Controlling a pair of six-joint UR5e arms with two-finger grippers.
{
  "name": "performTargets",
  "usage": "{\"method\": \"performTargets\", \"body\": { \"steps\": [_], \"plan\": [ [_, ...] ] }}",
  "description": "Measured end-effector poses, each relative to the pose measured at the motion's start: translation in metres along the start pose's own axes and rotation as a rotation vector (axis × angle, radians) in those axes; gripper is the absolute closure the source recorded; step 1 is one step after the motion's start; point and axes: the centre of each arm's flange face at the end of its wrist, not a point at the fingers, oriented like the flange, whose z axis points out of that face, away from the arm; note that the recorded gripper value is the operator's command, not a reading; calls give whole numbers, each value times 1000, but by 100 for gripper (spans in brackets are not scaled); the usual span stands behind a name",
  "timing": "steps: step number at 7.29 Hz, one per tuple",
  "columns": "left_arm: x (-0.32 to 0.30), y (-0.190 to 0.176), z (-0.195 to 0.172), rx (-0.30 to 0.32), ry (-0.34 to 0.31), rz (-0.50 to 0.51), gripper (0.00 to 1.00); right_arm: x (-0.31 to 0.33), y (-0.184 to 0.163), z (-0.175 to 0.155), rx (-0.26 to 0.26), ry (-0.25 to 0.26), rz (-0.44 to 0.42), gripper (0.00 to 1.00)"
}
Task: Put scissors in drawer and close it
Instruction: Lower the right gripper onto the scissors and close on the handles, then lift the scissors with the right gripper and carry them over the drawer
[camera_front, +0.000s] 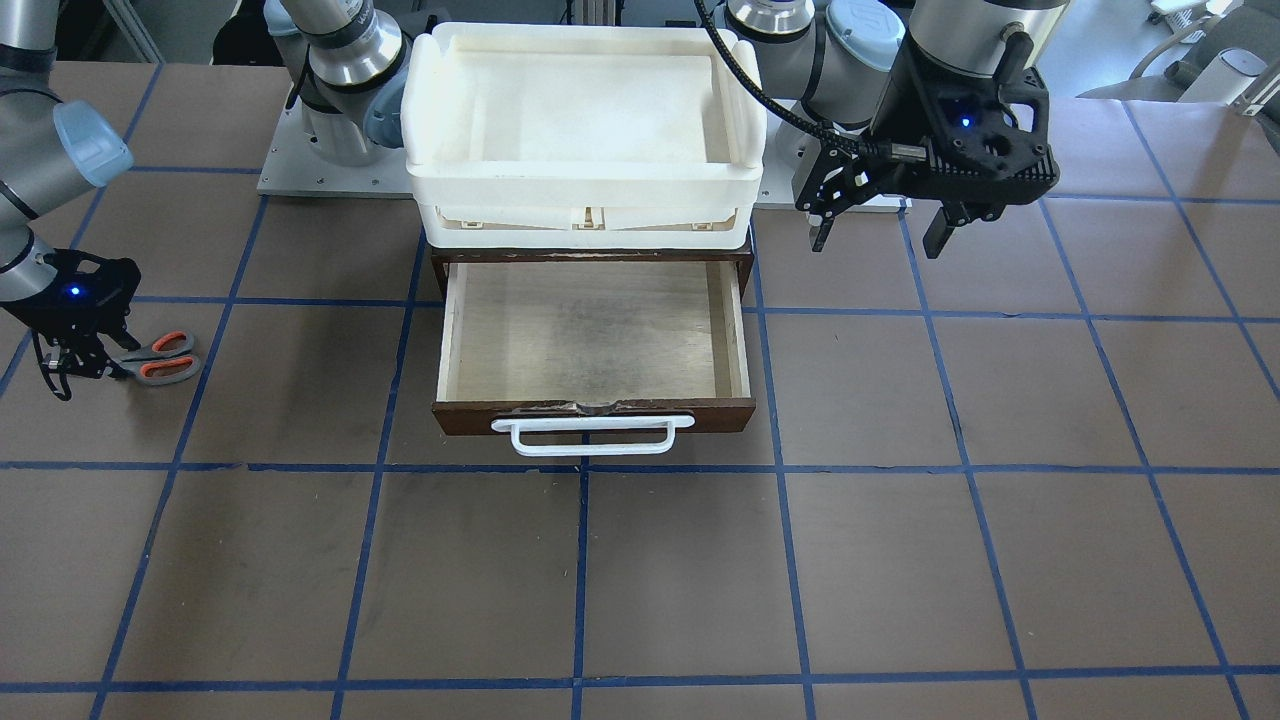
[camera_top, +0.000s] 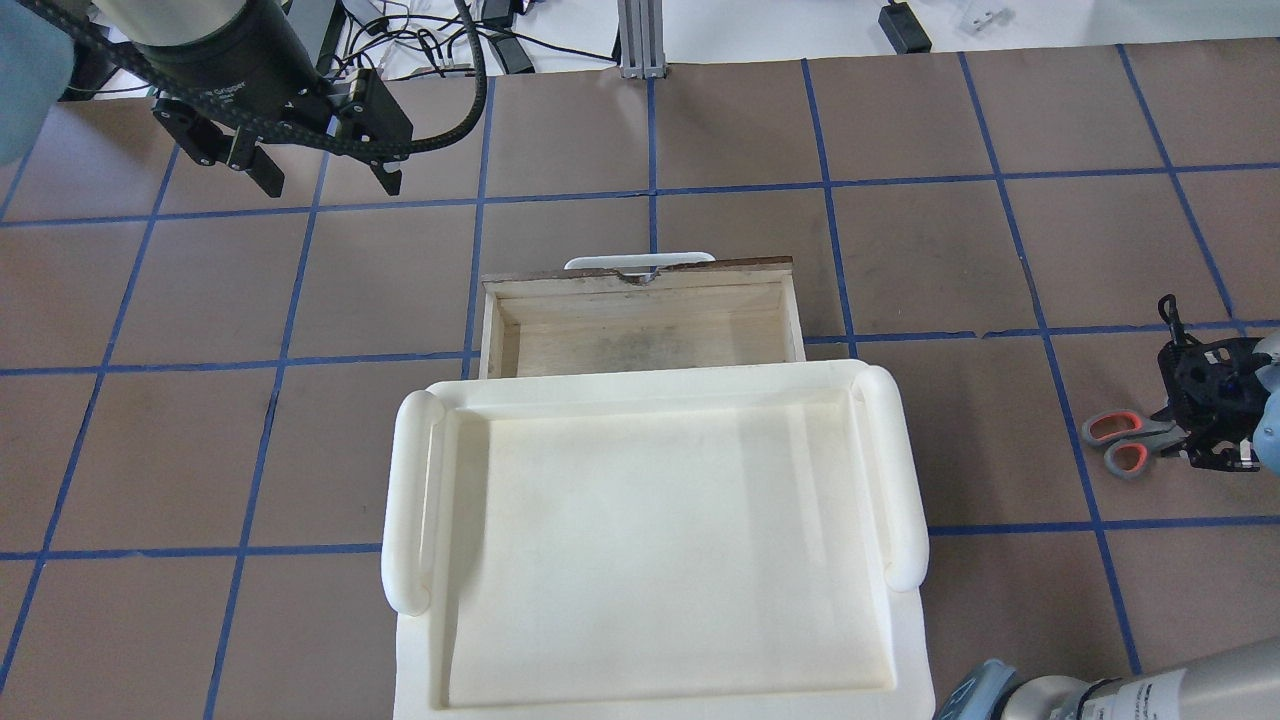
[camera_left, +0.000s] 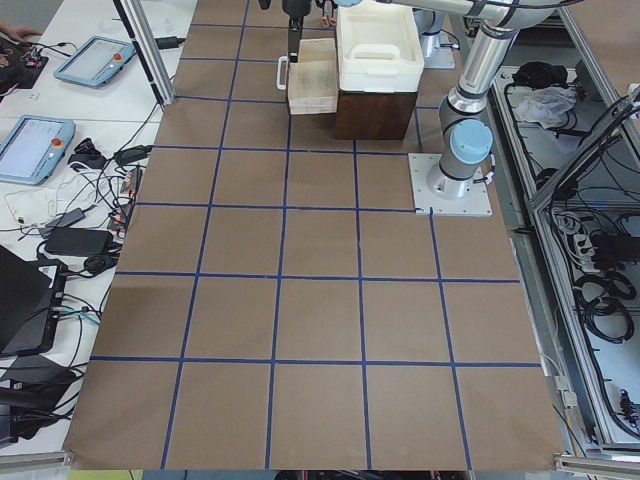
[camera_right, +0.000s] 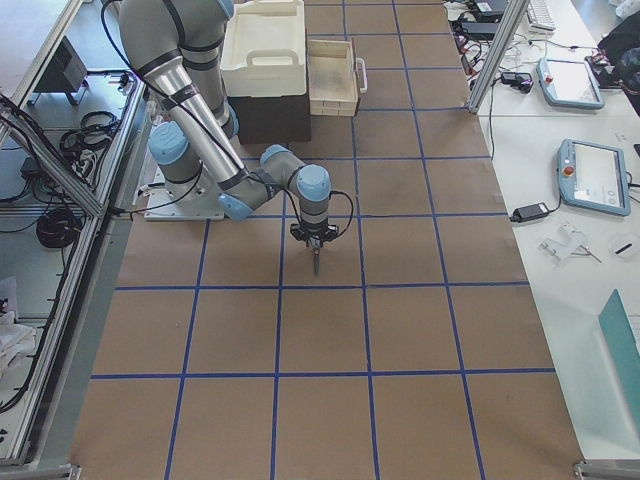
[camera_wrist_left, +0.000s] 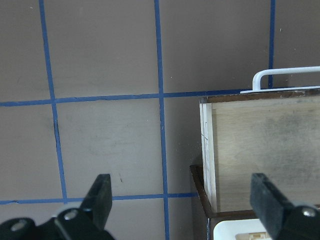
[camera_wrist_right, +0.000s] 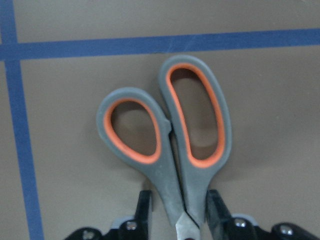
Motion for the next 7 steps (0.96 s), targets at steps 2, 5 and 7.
{"method": "performTargets", "body": {
  "steps": [2,5,7],
  "plan": [
    [0,0,0,-1,0,0,0,0,0,0,-1,1,-3,83],
    [0,0,0,0,0,0,0,1,2,-2,-12,-2,4,97],
    [0,0,0,0,0,0,0,3,6,-8,-26,-7,18,98]
  ]
}}
